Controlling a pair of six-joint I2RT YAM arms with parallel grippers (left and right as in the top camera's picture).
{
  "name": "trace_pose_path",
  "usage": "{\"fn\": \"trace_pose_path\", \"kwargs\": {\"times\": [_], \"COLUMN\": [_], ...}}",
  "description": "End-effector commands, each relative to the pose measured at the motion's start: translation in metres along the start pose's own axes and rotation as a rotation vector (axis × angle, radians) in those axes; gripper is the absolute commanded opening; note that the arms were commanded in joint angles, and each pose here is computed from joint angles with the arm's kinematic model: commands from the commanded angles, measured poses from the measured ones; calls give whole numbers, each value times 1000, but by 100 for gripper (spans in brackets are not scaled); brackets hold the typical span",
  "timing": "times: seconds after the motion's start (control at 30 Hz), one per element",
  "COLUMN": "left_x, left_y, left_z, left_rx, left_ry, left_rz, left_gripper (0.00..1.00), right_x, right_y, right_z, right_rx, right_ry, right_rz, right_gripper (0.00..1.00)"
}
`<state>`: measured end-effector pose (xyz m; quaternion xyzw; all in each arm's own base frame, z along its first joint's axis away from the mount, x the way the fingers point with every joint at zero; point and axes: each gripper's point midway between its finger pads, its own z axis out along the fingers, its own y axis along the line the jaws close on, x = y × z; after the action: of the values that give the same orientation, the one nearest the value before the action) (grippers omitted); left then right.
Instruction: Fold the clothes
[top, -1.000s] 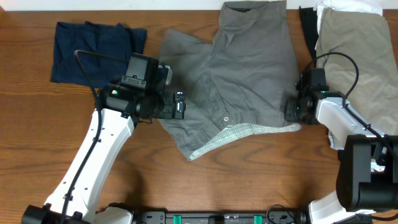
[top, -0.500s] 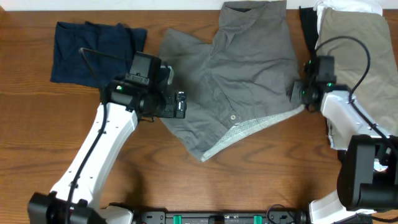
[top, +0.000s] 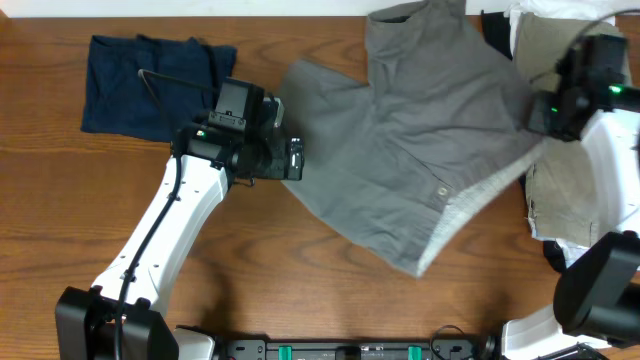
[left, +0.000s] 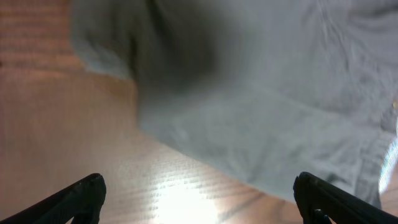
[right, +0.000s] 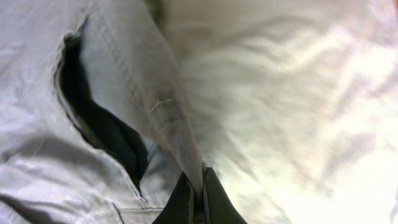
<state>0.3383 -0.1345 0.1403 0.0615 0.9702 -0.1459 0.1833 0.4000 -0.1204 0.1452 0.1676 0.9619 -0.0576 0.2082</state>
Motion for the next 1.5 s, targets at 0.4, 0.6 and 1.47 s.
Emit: {"fn": "trace_pose_path", "kwargs": {"times": [0.4,0.6,1.47], "left_x": [-28,-30,7], "left_y": [28,45,88], "left_z": [64,92,120], "left_rx": [-21,34,-105], "left_ry": [-14,13,158], "left_rz": [-34,-92,-258], "left_gripper": [98,97,6], "right_x": [-9,-10,-4], "right_y": [-55,-24,88], "right_z": [3,-3,-19], "right_rx": [-52,-156,-281], "right_ry": [-25,-24,-39], "right_rz": [141,106,-131], "right_gripper": [99,99,99]}}
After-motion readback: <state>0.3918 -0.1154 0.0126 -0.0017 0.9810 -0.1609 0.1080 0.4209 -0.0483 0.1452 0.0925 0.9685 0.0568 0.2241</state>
